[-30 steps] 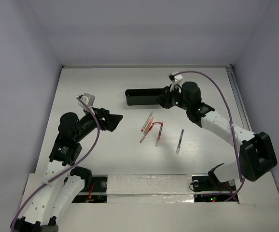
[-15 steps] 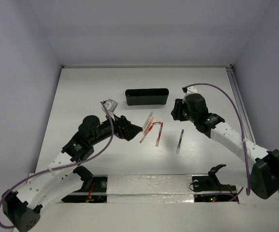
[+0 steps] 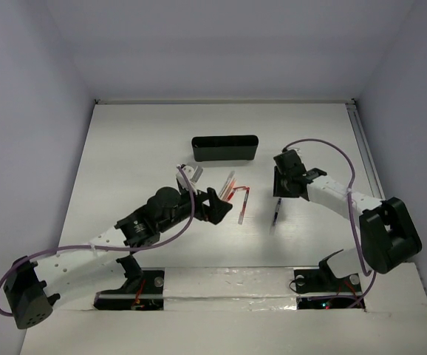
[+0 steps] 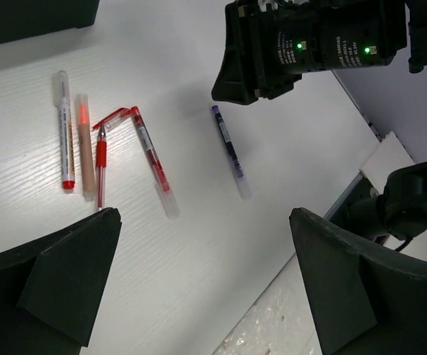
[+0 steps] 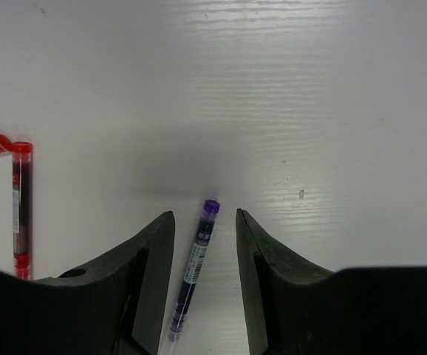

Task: Sort the stationery into containers
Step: Pick up the pen from the center of the board.

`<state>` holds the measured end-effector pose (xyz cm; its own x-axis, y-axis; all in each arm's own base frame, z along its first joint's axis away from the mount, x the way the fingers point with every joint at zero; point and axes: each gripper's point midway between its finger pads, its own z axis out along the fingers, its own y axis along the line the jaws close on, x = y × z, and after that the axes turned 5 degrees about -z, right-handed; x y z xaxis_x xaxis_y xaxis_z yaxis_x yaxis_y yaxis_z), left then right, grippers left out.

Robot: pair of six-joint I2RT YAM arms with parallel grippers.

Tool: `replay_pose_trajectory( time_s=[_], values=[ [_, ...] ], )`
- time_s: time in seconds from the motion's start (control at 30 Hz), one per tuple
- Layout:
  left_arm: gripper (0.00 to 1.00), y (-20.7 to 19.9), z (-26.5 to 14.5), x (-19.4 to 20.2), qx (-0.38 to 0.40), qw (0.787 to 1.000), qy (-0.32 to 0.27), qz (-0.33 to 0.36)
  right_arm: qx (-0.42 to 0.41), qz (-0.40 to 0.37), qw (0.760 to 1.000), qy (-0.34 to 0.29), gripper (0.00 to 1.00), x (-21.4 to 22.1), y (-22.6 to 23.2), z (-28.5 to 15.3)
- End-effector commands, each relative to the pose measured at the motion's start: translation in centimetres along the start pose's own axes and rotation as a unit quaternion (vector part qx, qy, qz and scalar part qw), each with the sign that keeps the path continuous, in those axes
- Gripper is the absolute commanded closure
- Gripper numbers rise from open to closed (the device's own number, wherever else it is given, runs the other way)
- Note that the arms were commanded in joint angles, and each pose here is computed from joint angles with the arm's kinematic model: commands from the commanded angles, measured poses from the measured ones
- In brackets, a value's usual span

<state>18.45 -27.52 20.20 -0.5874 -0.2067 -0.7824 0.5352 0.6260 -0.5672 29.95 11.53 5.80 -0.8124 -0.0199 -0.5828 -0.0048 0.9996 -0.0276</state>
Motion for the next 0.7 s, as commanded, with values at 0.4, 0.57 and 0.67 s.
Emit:
replay_pose_trajectory(
  time_s=[0.4,0.57,0.67],
  values=[
    [0.01,0.1,-0.8,-6.8,-0.016,0.983,-0.174,0.05,-0.027,0.047,0.995,0.083,0.57,3.0,1.4,1.5],
    [0.01,0.6,-1.0,-8.2,-0.031,0.976,-0.209,0.06,-0.009,0.053,0.994,0.1,0.8,4.3,1.0,2.6],
    [0.01,1.8,-1.6,-8.4,-0.054,0.97,-0.23,0.061,-0.001,0.059,0.994,0.091,0.96,4.2,0.7,2.7]
  ],
)
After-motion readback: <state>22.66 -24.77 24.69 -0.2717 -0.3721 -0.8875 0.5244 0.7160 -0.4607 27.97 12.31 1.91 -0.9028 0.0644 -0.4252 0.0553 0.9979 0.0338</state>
